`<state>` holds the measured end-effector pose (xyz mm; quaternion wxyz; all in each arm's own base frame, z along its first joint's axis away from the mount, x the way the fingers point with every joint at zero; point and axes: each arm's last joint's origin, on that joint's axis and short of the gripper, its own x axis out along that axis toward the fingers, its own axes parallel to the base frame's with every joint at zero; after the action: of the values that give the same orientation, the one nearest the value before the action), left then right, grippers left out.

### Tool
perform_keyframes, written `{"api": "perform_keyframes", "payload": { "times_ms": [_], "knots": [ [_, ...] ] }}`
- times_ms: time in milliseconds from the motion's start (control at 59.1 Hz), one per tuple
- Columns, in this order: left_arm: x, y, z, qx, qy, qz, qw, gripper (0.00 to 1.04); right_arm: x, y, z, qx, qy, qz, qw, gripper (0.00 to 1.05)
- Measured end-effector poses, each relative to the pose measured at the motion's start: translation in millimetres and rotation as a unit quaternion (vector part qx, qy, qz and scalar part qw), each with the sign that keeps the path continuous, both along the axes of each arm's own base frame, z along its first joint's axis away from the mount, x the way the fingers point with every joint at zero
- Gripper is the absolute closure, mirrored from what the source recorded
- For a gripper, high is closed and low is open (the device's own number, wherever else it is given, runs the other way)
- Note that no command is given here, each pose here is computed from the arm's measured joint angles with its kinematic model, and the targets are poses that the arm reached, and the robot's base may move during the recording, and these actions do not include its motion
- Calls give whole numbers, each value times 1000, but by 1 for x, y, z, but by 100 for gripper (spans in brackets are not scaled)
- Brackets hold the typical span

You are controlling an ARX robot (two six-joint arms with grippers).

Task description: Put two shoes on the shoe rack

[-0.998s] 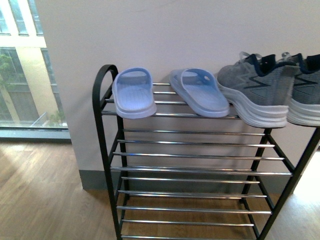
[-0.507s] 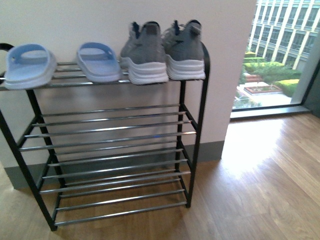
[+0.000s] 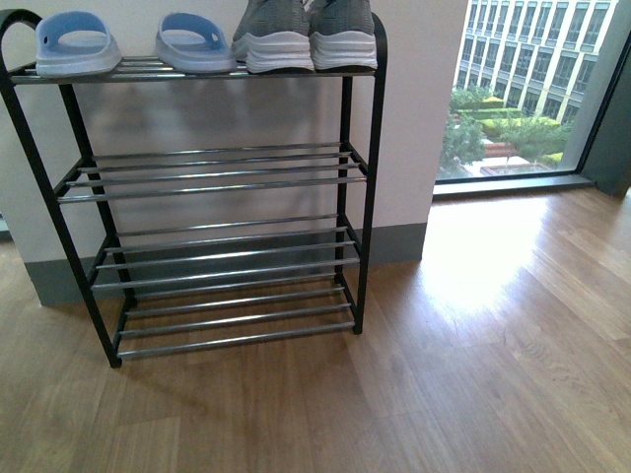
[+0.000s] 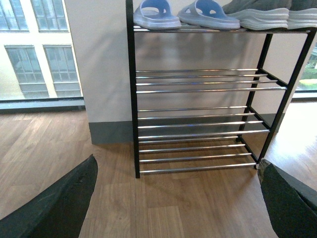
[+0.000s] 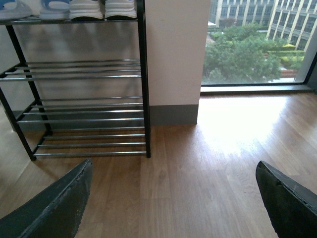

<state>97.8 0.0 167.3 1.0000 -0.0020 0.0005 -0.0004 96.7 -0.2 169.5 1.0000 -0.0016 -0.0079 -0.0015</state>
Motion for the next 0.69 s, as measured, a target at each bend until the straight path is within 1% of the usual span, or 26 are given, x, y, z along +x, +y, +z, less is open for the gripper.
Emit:
{"api": "perform_keyframes", "payload": {
  "times_ms": [693],
  "knots": [
    [0, 0, 0, 0, 0, 2, 1000, 9, 0, 0, 0, 0, 1, 3, 1000, 9]
  ]
}}
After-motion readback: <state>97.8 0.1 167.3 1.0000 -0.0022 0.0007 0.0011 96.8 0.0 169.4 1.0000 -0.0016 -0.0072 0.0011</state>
